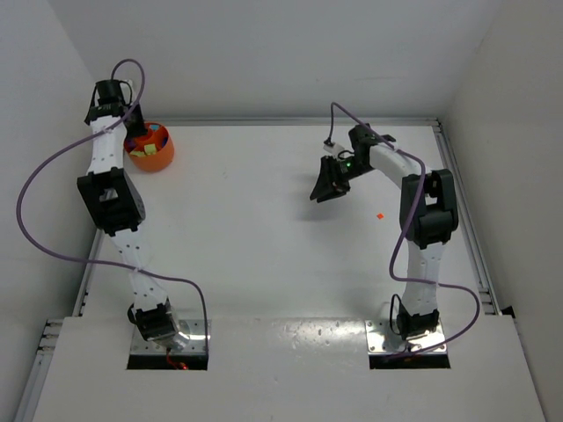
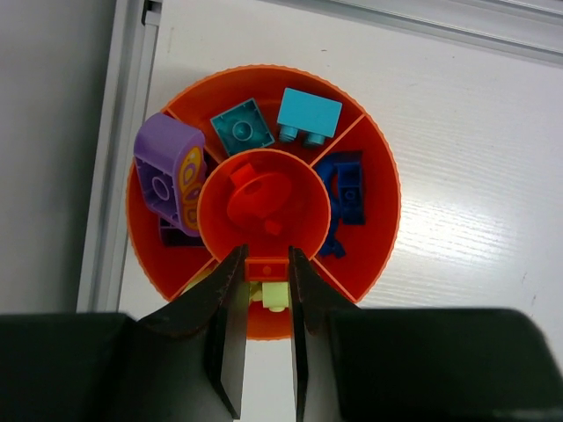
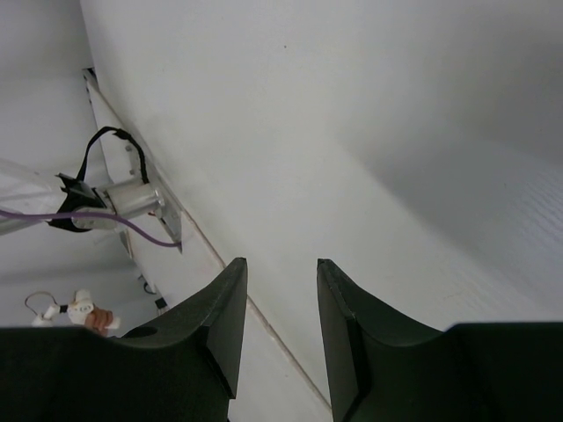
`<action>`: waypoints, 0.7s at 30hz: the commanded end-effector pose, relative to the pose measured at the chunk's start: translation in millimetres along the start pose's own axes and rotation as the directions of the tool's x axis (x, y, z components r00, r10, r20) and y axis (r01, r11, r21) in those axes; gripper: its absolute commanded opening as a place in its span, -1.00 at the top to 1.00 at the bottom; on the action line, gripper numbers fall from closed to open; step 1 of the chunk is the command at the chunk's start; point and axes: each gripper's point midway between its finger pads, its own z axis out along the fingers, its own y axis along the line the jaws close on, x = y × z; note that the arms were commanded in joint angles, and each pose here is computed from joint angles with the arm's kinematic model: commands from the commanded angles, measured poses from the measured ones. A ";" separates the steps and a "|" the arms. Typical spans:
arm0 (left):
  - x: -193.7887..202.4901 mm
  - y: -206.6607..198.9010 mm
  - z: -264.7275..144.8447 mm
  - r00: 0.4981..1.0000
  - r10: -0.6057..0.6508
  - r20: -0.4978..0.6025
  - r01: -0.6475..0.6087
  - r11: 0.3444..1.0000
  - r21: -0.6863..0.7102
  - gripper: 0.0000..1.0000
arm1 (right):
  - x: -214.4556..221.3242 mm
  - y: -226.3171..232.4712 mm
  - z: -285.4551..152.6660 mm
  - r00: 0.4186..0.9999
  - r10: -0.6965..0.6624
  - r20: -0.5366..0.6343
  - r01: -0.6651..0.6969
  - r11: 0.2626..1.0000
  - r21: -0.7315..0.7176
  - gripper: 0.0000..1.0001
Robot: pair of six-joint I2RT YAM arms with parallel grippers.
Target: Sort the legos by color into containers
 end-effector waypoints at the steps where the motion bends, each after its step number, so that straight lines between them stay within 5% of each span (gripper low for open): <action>1: -25.0 -1.2 -5.5 0.997 -0.015 0.080 0.014 1.000 0.018 0.95 | -4.1 2.3 0.3 0.999 -0.038 0.018 0.038 0.999 -0.008 0.24; 18: -5.5 4.4 23.8 0.999 -0.019 0.039 0.019 1.000 0.000 0.77 | -2.3 -3.0 4.7 1.000 -0.024 0.006 0.024 1.000 -0.007 0.24; 21: -5.4 4.4 23.8 0.999 -0.019 0.039 0.019 1.000 0.000 0.58 | -1.3 -5.6 6.8 1.000 -0.017 0.000 0.017 1.000 -0.007 0.24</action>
